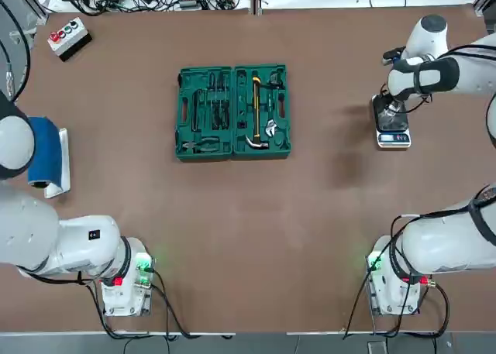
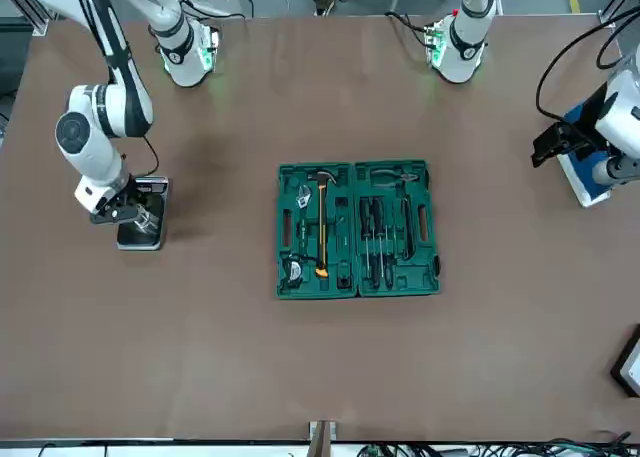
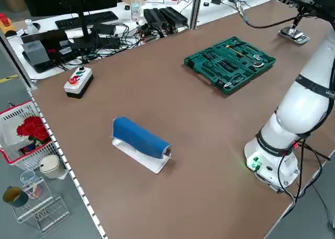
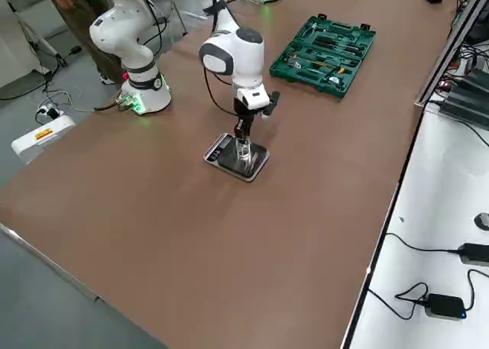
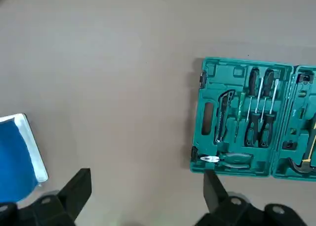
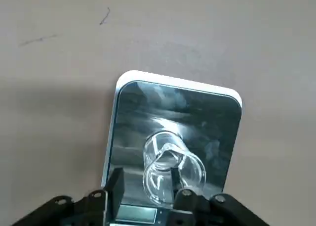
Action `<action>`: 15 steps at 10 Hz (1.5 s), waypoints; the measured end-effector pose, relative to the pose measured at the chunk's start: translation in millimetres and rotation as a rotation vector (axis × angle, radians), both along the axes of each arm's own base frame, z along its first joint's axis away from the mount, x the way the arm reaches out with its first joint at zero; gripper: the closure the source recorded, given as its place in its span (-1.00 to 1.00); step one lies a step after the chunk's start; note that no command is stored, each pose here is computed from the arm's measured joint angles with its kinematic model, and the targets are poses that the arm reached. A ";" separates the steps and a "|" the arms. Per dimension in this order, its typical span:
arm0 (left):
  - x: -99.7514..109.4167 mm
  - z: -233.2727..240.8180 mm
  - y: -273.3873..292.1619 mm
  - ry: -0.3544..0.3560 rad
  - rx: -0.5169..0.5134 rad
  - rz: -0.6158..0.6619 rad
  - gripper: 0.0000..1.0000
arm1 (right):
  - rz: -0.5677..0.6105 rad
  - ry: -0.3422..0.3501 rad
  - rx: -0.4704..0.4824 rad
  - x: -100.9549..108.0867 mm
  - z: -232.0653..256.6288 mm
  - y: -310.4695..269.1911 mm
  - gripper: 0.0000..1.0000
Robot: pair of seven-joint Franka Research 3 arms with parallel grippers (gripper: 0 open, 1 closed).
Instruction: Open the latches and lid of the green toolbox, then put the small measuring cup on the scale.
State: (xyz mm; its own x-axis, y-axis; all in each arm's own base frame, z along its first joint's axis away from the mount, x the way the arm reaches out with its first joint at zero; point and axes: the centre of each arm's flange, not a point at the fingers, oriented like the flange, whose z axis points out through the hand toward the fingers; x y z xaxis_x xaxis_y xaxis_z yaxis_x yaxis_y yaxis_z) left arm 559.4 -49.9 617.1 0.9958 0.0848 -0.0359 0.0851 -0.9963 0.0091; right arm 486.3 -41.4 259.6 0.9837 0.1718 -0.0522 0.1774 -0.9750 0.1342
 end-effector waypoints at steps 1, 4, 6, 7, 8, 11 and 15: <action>1.5 -0.9 -1.2 0.001 -0.001 -0.002 -1.00 | -0.004 0.023 -0.007 4.5 6.6 -0.4 0.06; 6.7 7.2 1.6 -0.019 -0.006 0.001 -1.00 | -0.007 0.057 -0.027 24.7 40.1 3.0 0.00; 8.8 8.0 1.1 -0.022 -0.008 0.000 -1.00 | -0.007 0.072 -0.041 39.1 80.2 10.6 -0.41; 8.9 7.9 0.8 -0.022 -0.008 0.000 -1.00 | -0.021 0.073 -0.029 47.2 108.0 17.1 -0.67; 8.9 8.2 0.3 -0.023 -0.008 -0.001 -1.00 | -0.046 0.068 0.009 56.9 141.3 25.9 -0.97; 8.9 8.8 0.0 -0.024 -0.008 -0.002 -1.00 | -0.084 0.010 0.096 80.6 255.7 40.9 -1.00; 9.0 8.8 0.0 -0.024 -0.007 -0.002 -1.00 | -0.135 -0.056 0.132 81.9 367.8 34.2 -1.00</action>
State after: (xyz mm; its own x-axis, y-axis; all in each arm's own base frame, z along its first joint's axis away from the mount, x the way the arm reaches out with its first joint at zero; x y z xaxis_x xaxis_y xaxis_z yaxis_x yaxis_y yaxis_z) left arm 568.4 -49.9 625.9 0.9965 0.0824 -0.0123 0.0826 -0.9964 0.0182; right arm 568.2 -7.2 627.4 0.9991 0.0398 0.0174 0.0397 -0.9992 0.0093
